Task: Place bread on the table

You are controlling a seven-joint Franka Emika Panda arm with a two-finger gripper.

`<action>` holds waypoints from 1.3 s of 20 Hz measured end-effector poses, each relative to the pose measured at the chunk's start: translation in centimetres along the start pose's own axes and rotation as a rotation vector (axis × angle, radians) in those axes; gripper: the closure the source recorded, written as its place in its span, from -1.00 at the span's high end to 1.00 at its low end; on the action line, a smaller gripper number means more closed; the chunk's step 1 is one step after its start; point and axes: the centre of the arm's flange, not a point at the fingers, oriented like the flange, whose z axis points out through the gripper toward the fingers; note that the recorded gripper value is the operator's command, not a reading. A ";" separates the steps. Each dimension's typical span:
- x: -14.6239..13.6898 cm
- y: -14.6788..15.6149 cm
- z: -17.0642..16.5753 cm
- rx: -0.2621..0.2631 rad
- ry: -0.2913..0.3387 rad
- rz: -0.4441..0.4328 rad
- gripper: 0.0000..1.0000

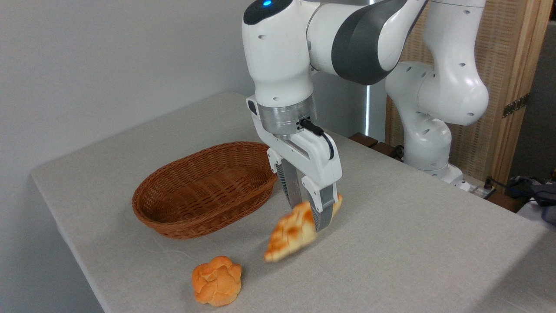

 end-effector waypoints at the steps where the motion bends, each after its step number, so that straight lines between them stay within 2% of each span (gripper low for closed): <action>1: 0.0 0.0 0.0 0.000 0.000 0.000 1.00; 9: 0.1 -0.1 -1.1 0.019 0.014 -0.001 1.00; 13: 0.7 -0.3 -3.8 0.057 0.040 -0.067 1.00; 16: 2.6 0.4 -7.8 0.047 0.065 -0.161 1.00; 21: 5.9 0.2 -14.7 0.056 0.133 -0.218 1.00; 26: 11.1 0.3 -15.6 0.065 0.131 -0.237 1.00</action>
